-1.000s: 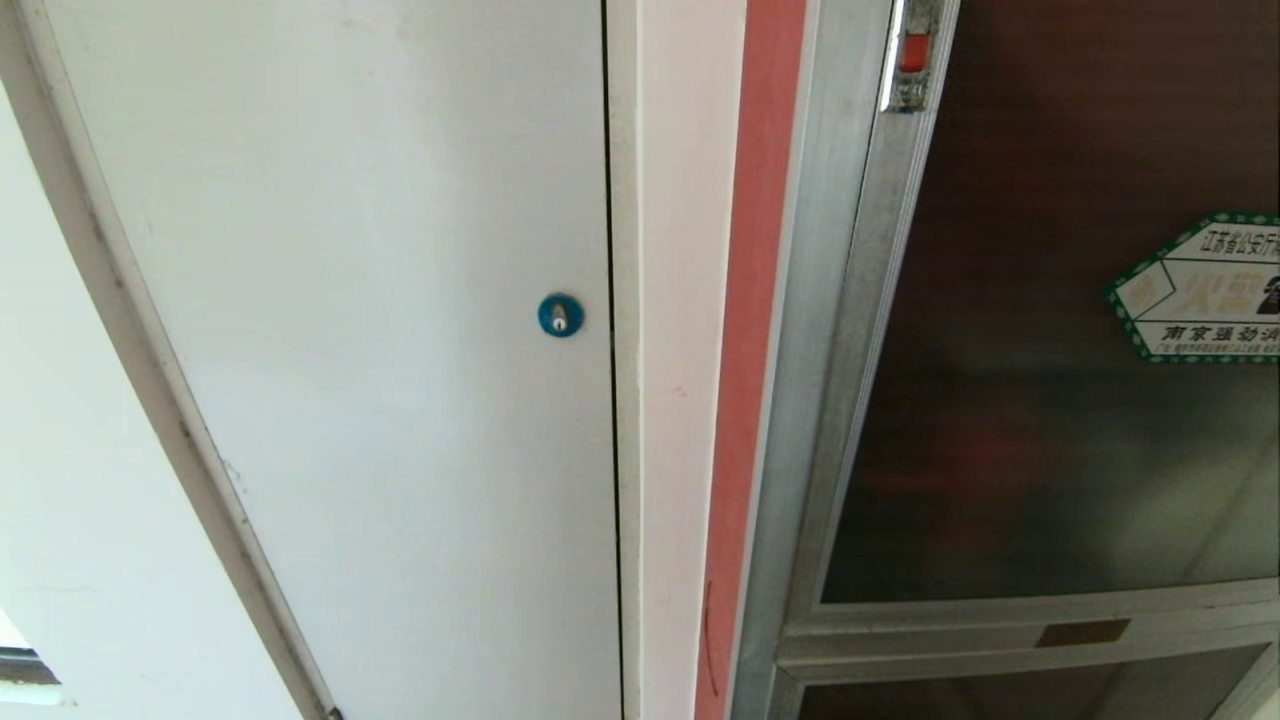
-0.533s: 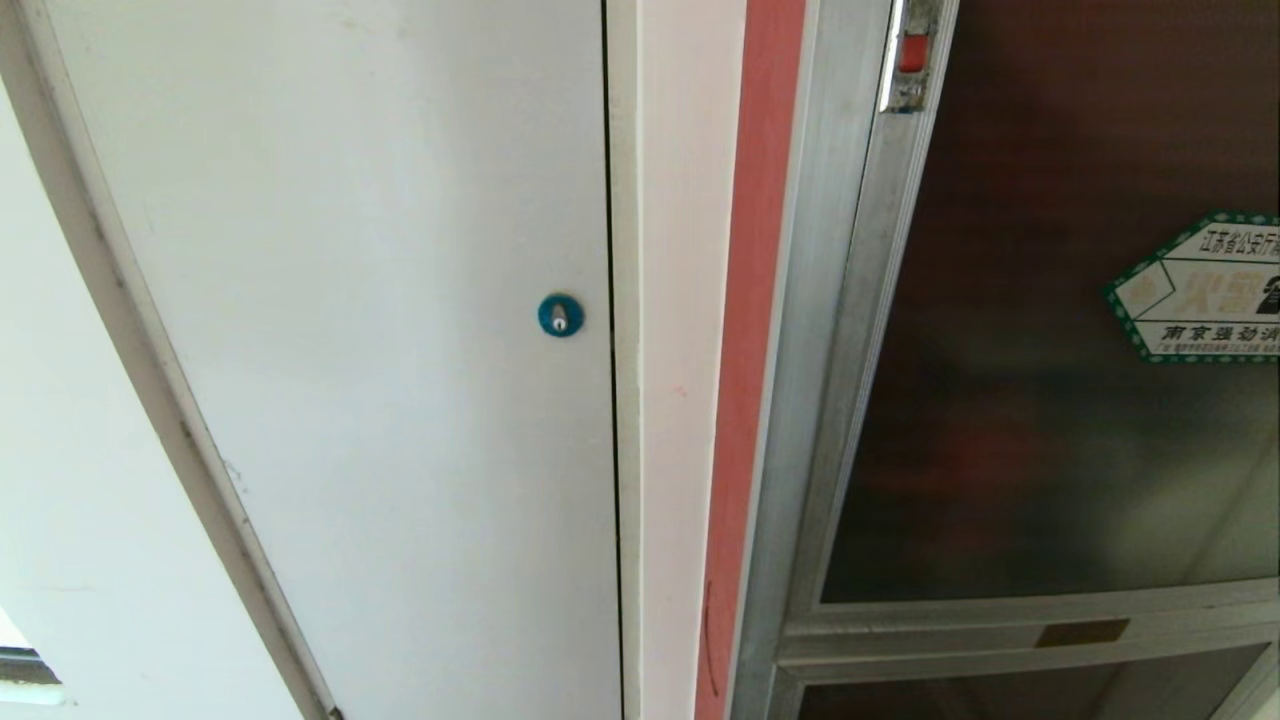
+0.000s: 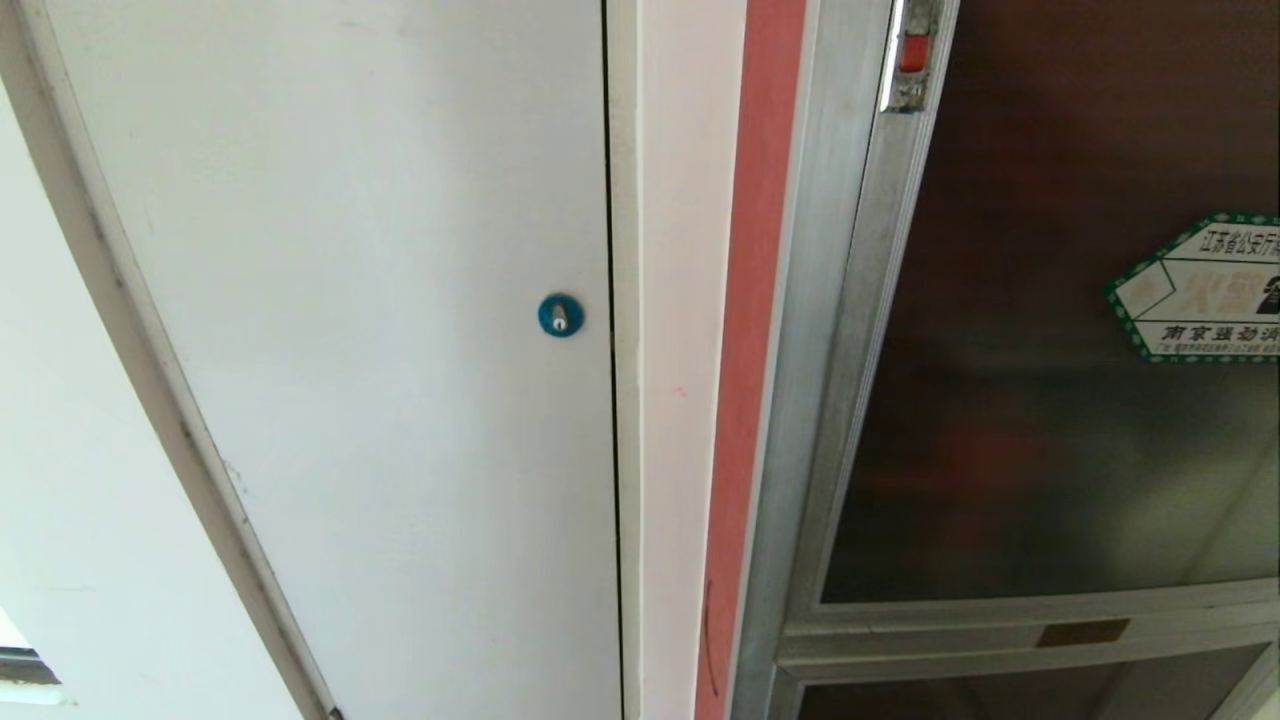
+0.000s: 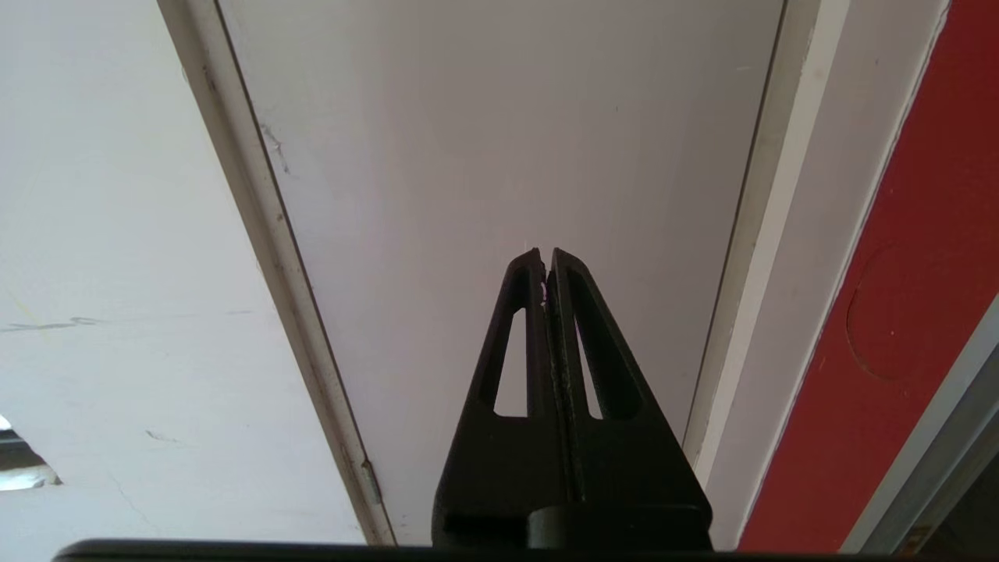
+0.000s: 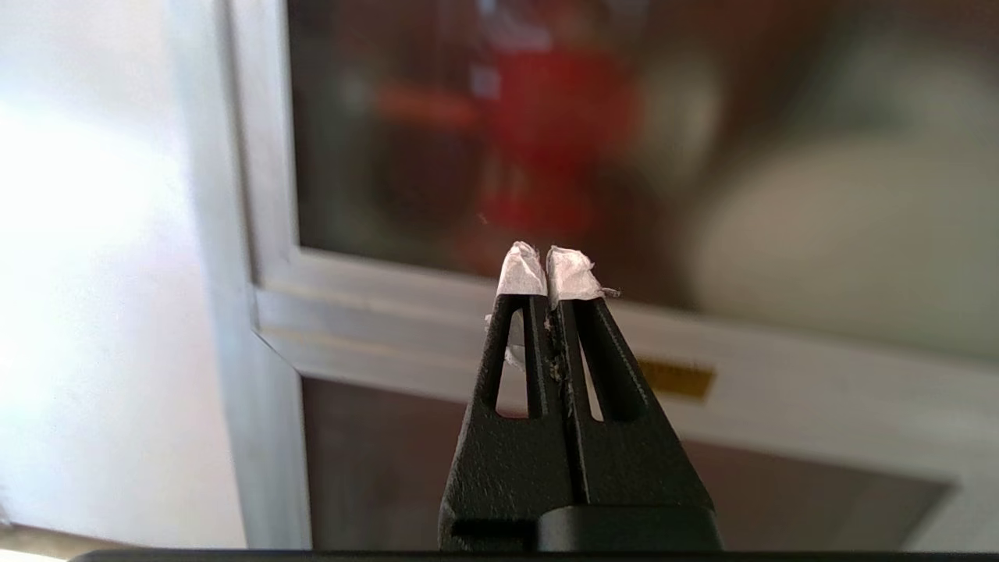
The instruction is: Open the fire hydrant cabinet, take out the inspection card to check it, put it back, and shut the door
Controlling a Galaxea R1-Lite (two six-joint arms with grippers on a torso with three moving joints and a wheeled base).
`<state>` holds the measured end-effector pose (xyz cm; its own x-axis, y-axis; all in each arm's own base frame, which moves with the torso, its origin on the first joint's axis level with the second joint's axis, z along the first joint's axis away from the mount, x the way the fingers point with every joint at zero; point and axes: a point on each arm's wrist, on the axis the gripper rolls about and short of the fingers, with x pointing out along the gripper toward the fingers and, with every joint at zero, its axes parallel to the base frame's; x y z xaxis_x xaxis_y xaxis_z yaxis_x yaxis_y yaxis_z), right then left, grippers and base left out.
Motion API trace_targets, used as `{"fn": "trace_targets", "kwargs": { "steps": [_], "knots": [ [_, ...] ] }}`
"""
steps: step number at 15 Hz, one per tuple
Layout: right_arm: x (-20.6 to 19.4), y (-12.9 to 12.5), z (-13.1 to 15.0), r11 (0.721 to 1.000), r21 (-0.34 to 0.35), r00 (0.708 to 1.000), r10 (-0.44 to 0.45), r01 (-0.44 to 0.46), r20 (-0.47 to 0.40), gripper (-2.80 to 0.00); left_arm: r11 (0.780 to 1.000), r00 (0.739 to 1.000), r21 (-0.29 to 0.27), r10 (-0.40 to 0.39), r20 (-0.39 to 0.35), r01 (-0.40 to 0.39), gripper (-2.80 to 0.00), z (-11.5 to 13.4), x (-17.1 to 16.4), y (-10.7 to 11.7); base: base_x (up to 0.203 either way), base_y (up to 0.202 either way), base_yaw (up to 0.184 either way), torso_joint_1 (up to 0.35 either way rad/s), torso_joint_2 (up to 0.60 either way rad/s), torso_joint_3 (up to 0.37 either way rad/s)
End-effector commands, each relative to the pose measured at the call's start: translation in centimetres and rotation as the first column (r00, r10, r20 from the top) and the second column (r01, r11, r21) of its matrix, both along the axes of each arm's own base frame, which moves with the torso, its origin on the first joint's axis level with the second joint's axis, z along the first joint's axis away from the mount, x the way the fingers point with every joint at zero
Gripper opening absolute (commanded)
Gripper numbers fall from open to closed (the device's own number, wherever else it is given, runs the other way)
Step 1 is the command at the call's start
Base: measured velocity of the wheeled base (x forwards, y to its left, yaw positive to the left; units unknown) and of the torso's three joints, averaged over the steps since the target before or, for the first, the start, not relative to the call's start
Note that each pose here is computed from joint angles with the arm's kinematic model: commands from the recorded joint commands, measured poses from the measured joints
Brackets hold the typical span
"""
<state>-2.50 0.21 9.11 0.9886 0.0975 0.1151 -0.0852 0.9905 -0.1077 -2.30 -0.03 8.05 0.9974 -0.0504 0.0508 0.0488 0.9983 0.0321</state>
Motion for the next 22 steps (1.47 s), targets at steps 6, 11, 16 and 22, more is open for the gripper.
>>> {"fn": "trace_targets", "kwargs": {
  "steps": [6,11,16,22],
  "knots": [
    [0.22,-0.16,-1.66,0.996,0.047,0.990,-0.064,0.070,-0.129,-2.80,1.000,1.000,0.001,0.000,-0.022,0.000,-2.80,-0.63,0.18,0.00,0.000,0.000,0.000,0.000,0.00,0.000],
    [0.22,-0.16,-1.64,0.996,0.050,0.990,-0.063,0.070,-0.128,-2.80,1.000,1.000,0.001,0.000,-0.021,0.000,-2.80,-0.60,0.17,0.00,0.000,0.000,0.000,0.000,0.00,0.000],
    [0.22,-0.16,-1.64,0.996,0.050,0.990,-0.063,0.070,-0.128,-2.80,1.000,1.000,0.001,0.000,-0.021,0.000,-2.80,-0.60,0.17,0.00,0.000,0.000,0.000,0.000,0.00,0.000],
    [0.22,-0.16,-1.64,0.996,0.047,0.990,-0.064,0.070,-0.128,-2.80,1.000,1.000,0.001,0.000,-0.022,0.000,-2.80,-0.63,0.18,0.00,0.000,0.000,0.000,0.000,0.00,0.000]
  ]
}}
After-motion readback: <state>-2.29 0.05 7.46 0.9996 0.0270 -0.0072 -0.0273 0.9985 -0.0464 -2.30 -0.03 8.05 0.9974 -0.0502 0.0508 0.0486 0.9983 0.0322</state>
